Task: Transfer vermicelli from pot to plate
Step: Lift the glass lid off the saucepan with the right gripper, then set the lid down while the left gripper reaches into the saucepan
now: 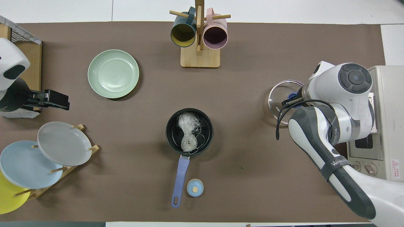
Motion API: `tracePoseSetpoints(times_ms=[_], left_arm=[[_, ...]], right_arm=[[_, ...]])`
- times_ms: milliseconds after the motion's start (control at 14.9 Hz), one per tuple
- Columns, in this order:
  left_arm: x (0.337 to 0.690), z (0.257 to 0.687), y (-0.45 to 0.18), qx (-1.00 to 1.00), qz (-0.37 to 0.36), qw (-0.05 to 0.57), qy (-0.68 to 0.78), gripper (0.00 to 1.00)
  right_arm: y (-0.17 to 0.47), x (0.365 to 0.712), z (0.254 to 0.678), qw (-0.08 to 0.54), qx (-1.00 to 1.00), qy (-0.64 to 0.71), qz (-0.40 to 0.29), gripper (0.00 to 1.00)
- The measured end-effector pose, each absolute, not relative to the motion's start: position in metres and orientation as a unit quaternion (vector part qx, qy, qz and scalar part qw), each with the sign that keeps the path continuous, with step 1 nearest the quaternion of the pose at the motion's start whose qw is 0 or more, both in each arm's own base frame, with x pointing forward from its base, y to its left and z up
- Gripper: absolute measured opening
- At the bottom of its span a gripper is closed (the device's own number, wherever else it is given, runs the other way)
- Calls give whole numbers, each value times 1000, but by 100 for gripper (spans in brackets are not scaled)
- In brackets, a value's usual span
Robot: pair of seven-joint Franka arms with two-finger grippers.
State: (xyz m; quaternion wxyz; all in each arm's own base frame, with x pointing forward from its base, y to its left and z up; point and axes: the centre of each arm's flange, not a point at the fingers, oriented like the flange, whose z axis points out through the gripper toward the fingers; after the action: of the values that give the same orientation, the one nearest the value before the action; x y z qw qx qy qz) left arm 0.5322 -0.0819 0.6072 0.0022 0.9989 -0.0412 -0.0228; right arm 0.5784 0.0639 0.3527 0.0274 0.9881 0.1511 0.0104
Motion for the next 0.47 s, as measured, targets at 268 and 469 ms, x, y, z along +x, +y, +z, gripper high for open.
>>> tracePoseSetpoints(times_ms=[268,469], left_arm=[[528,608,-100,998,-21,2,-58,100],[513,598,-154,997,-20,5,-71,100]], right_arm=[[59,573,343,27,989,148,-1,66],[52,570,333,26,989,142,-11,66]])
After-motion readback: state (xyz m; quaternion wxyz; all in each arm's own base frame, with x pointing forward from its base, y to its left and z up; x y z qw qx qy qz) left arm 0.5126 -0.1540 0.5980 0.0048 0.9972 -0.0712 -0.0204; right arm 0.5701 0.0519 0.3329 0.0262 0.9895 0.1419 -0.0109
